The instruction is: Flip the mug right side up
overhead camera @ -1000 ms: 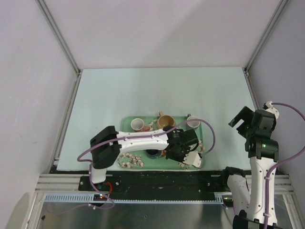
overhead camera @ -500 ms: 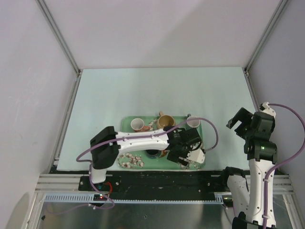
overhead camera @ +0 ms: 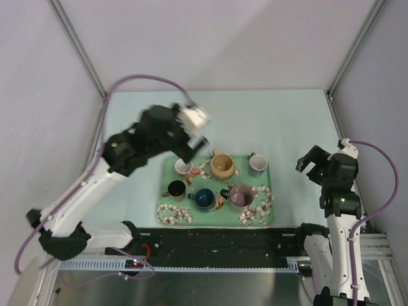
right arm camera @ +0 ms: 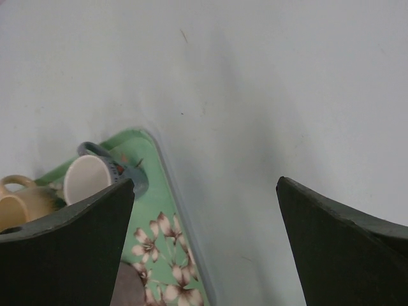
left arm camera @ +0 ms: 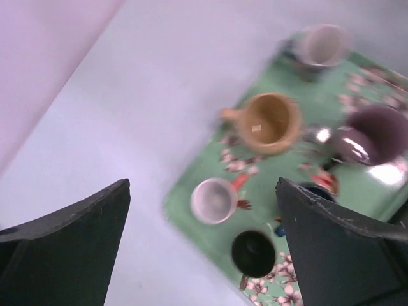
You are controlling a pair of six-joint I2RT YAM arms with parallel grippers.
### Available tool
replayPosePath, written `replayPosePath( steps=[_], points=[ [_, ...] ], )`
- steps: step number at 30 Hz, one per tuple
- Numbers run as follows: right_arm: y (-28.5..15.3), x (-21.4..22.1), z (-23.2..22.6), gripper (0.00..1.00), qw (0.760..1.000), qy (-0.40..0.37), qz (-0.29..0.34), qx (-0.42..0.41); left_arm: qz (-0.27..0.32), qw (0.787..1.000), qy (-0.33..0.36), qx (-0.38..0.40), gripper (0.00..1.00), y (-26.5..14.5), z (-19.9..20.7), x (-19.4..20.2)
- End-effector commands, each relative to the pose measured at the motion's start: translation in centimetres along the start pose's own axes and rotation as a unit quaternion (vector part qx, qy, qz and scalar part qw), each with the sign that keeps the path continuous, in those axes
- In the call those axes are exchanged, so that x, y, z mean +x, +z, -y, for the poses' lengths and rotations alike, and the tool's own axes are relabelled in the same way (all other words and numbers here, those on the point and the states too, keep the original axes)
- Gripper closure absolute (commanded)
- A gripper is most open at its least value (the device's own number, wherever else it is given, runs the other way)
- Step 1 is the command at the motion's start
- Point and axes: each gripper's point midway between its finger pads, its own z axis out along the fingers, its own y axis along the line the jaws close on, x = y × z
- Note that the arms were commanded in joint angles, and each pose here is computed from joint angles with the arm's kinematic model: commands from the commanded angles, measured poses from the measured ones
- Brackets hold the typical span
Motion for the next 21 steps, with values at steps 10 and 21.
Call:
replayPosePath(
  steps=[10, 21],
  points=[
    [4.3, 0.5, 2.1, 0.01, 0.993, -0.022, 0.097, 0.067, -0.012, 0.848, -0.385, -0.363, 0.00, -6.9, -13.5, 22.3],
    [5.6, 3.2, 2.8, 0.01, 0.989, -0.030, 0.120, 0.074, 0.061, 0.784, -0.384, -0.484, 0.00, -6.1, -14.3, 32.1]
  ],
)
